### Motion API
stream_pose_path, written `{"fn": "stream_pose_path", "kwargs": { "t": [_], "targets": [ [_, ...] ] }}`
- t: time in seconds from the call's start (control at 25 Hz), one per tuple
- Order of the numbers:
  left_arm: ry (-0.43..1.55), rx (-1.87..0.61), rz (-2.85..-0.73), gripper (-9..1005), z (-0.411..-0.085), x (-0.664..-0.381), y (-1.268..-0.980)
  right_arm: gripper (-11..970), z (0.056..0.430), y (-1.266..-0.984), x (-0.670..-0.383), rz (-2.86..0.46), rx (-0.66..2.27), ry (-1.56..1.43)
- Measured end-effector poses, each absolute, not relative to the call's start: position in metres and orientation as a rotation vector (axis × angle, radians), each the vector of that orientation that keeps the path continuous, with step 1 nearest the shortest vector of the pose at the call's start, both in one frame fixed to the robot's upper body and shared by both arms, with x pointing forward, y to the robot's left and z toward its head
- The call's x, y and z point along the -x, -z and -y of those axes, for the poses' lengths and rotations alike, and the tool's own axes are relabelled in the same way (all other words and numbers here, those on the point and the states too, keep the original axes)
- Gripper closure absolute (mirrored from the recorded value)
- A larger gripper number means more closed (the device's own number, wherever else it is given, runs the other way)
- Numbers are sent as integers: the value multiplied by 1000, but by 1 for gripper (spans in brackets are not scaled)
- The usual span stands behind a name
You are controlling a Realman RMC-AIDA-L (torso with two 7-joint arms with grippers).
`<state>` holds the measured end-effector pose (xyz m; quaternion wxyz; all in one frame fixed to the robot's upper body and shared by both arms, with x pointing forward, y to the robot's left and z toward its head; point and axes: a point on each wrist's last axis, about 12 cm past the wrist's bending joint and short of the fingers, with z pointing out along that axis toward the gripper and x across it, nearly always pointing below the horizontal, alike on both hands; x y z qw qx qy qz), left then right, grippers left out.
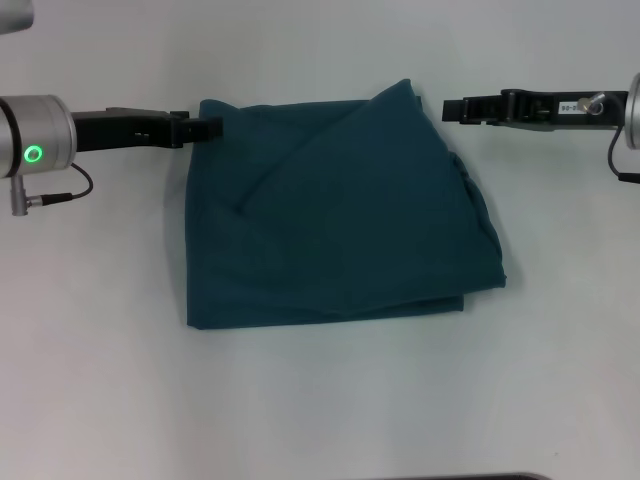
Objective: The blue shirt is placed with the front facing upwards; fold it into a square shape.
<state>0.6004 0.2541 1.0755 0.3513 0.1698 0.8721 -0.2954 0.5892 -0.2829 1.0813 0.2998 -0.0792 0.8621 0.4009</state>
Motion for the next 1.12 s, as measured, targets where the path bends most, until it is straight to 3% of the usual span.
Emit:
{"fn": "stream_pose_path", "kwargs": {
  "t": [0.12, 1.12],
  "targets": [
    [760, -436, -2258, 442, -254, -601, -1075, 556, 278, -1080, -592, -2288, 206, -1056],
    [774, -459, -2262, 443, -246, -598, -1072, 561, 250, -1066, -600, -2326, 203, -1002]
  ]
}}
